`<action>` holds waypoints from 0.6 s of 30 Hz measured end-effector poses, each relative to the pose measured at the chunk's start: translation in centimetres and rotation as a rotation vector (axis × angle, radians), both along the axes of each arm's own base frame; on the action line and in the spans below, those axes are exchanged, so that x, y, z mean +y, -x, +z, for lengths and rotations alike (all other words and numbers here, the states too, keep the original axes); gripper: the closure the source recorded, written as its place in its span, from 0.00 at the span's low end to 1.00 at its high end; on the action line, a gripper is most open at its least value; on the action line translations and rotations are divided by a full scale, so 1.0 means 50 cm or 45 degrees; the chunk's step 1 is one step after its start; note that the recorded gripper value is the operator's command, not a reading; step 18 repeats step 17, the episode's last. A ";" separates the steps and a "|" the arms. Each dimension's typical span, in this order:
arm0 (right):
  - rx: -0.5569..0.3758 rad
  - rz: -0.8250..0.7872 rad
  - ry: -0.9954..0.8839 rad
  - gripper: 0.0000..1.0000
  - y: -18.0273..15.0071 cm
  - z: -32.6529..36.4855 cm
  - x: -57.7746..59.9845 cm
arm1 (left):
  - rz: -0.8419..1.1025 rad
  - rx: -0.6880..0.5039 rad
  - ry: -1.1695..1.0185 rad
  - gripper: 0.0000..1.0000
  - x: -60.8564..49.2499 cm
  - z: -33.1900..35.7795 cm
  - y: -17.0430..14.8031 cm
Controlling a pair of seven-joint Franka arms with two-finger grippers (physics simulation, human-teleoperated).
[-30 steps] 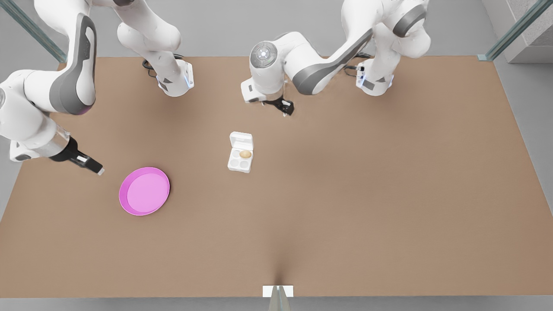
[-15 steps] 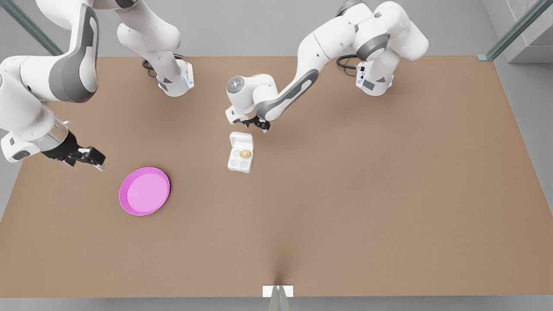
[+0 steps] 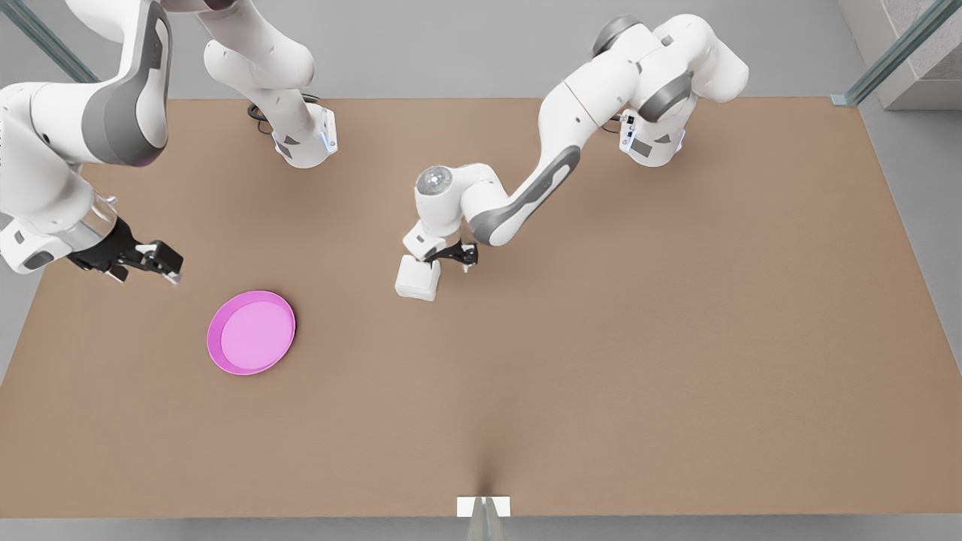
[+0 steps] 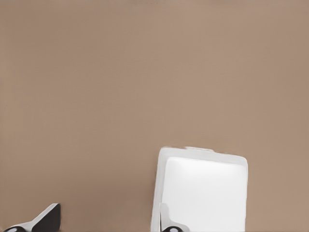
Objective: Pack egg into the box and close the box lid
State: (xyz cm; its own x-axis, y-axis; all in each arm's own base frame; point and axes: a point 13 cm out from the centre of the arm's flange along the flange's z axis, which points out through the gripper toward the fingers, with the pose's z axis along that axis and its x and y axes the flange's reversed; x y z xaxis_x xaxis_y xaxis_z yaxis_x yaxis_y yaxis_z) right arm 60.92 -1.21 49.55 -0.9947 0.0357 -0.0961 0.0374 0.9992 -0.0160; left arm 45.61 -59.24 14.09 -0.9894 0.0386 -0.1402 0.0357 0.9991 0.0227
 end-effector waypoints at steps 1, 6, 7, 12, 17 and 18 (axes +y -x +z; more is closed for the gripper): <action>0.003 0.007 0.001 0.00 0.001 -0.001 0.002 | 0.064 -0.029 0.022 0.00 0.041 0.059 -0.063; 0.033 0.025 0.004 0.00 0.008 -0.016 0.001 | 0.520 -0.107 -0.020 0.00 0.587 0.394 -0.414; 0.037 0.029 0.004 0.00 0.008 -0.018 0.002 | 0.554 -0.089 -0.052 0.00 0.658 0.432 -0.421; 0.044 0.050 0.006 0.00 0.008 -0.021 0.009 | 0.811 0.092 -0.004 0.00 1.068 0.595 -0.315; 0.034 0.071 0.007 0.00 0.008 -0.012 0.018 | 0.594 0.215 0.053 0.00 1.029 0.601 -0.263; 0.034 0.071 0.007 0.00 0.008 -0.012 0.018 | 0.594 0.215 0.053 0.00 1.029 0.601 -0.263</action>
